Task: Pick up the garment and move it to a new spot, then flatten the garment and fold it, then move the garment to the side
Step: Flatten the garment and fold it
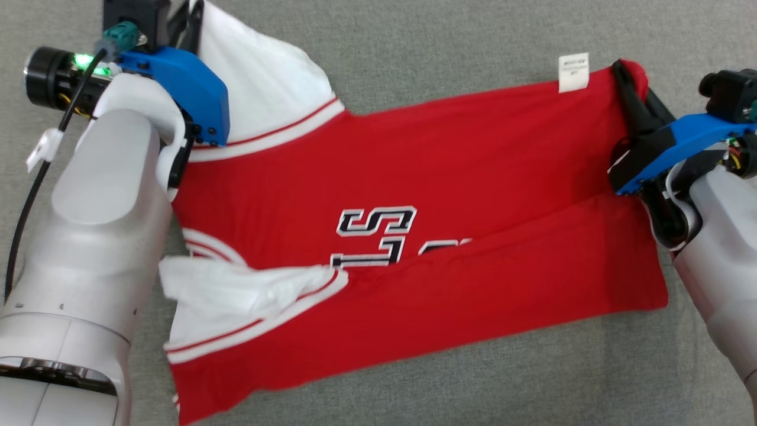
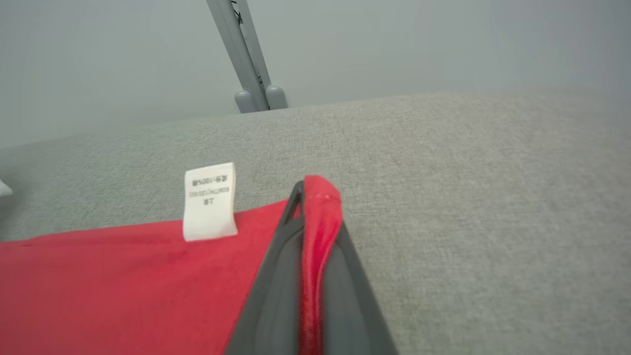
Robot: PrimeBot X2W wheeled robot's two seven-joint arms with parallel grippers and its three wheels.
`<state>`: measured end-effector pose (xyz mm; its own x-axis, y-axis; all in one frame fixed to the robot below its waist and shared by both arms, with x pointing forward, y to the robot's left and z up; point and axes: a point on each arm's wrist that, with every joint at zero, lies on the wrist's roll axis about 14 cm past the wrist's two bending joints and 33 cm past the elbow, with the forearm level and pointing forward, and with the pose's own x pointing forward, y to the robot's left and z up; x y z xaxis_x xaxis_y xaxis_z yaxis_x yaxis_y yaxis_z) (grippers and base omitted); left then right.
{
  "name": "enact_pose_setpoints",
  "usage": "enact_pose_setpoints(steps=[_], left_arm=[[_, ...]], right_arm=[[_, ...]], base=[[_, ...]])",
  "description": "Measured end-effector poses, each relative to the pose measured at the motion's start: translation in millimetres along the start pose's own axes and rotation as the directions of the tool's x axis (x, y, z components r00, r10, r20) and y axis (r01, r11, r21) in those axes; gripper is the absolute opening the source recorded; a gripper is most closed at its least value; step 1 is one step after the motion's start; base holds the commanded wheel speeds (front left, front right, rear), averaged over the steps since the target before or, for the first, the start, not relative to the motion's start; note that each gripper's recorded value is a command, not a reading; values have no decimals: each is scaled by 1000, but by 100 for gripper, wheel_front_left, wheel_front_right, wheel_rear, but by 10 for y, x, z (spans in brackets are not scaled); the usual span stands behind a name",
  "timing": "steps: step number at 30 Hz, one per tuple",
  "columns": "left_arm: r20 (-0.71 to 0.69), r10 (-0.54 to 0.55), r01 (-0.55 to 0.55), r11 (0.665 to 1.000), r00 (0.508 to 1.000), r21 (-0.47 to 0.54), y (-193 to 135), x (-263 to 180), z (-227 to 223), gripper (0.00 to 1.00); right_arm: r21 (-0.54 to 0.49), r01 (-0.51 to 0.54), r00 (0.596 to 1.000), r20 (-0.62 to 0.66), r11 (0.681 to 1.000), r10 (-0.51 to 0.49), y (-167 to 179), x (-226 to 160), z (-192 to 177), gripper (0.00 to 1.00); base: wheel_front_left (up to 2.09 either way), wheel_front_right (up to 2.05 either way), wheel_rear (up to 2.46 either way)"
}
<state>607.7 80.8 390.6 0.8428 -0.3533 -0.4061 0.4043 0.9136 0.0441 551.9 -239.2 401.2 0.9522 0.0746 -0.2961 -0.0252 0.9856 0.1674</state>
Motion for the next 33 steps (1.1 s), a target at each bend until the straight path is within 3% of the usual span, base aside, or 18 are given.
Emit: enact_pose_setpoints(steps=[5, 8, 17, 28, 29, 30, 31, 32, 33], left_arm=[[195, 38, -46, 998, 980, 35, 88, -153, 460, 0], [224, 44, -52, 998, 974, 29, 63, -320, 493, 0], [244, 33, -3, 992, 969, -123, -373, -1054, 155, 0], [180, 37, 16, 958, 983, -286, -884, -1877, -559, 0], [164, 33, 17, 955, 986, -295, -922, -1916, -636, 0], [149, 33, 15, 952, 988, -307, -948, -1949, -705, 0], [132, 34, 10, 947, 991, -321, -965, -1973, -775, 22], [125, 39, 5, 943, 991, -333, -972, -1992, -809, 84], [124, 51, -5, 940, 991, -340, -957, -2001, -813, 100]], right_arm=[[-8, 4, 994, 112, 1000, -3, 23, 1, 400, 0], [-17, 0, 993, 119, 1000, 2, 85, -119, 385, 0], [-16, 26, 995, 93, 1000, -24, 98, -730, 128, 0], [60, 81, 996, 36, 995, -84, 57, -1324, -307, 0], [68, 85, 996, 27, 994, -87, 66, -1339, -349, 24], [74, 88, 996, 16, 993, -90, 69, -1353, -393, 61], [80, 91, 996, 7, 993, -92, 75, -1362, -434, 96], [84, 95, 995, 3, 992, -95, 73, -1361, -448, 100], [88, 97, 995, 3, 991, -98, 70, -1351, -451, 100]], base=[[0, 0, 0], [0, 0, 0], [0, 0, 0], [0, 0, 0], [0, 0, 0], [0, 0, 0], [0, 0, 0], [0, 0, 0], [0, 0, 0]])
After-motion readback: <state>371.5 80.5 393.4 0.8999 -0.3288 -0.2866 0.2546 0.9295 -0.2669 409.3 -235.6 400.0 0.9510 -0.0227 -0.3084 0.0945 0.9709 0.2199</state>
